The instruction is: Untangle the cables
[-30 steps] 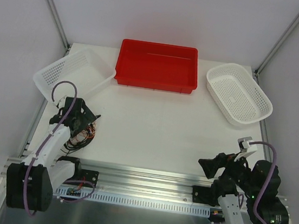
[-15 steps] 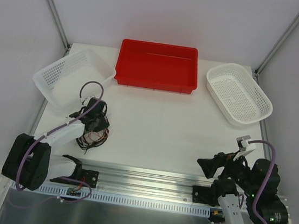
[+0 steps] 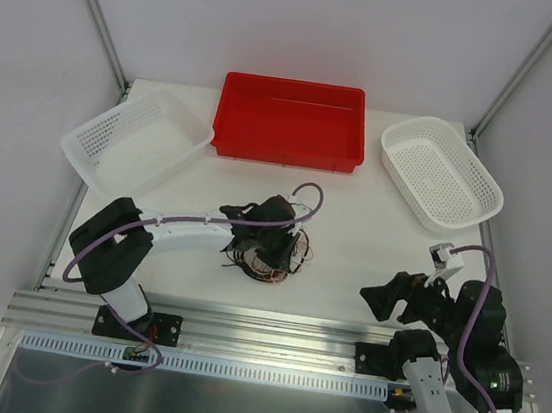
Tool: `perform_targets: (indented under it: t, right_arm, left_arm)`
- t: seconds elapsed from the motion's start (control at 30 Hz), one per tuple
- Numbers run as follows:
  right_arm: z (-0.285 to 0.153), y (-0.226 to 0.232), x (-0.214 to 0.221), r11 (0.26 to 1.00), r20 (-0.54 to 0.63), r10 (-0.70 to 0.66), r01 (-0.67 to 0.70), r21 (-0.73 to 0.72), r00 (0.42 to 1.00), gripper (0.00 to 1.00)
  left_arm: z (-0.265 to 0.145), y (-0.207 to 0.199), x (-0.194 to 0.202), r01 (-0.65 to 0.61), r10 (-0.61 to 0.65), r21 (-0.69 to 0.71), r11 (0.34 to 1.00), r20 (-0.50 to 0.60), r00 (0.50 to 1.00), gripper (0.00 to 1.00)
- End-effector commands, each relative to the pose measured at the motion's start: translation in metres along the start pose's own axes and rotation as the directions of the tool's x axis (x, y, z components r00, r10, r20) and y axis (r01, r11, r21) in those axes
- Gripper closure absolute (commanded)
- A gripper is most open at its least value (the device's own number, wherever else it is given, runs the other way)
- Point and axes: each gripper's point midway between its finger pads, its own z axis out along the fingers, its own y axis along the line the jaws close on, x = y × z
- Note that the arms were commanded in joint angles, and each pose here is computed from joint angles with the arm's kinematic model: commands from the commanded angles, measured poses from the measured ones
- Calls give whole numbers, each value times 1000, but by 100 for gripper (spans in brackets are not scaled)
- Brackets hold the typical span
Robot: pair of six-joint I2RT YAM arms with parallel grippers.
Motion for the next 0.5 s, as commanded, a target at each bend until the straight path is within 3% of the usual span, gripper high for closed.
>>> perform_targets:
  t: [0.0,0.1,0.2,0.3,0.37,0.47]
  right_arm:
    - [13,6,-3,998,-14,42,-43,-51,999,3]
    - [27,2,8,994,-66,77,-82,-67,995,3]
    - [40,-4,17,991,-103,109,-117,-68,989,3]
    - [52,-6,22,984,-126,152,-162,-75,980,2]
    - [60,-7,24,979,-143,176,-188,-76,974,1]
    - [74,-11,27,981,-146,166,-178,-77,975,3]
  left_arm:
    - [3,-19,21,-160,170,102,982,-92,981,95]
    - [2,-14,42,-184,196,96,978,-146,970,86]
    - [-6,-9,46,-179,188,74,981,-135,973,70]
    - [-19,-13,43,-152,159,80,985,-96,983,55]
    - [-30,-19,35,-125,129,83,989,-53,990,38]
    - [-40,-20,25,-86,86,63,994,3,996,28]
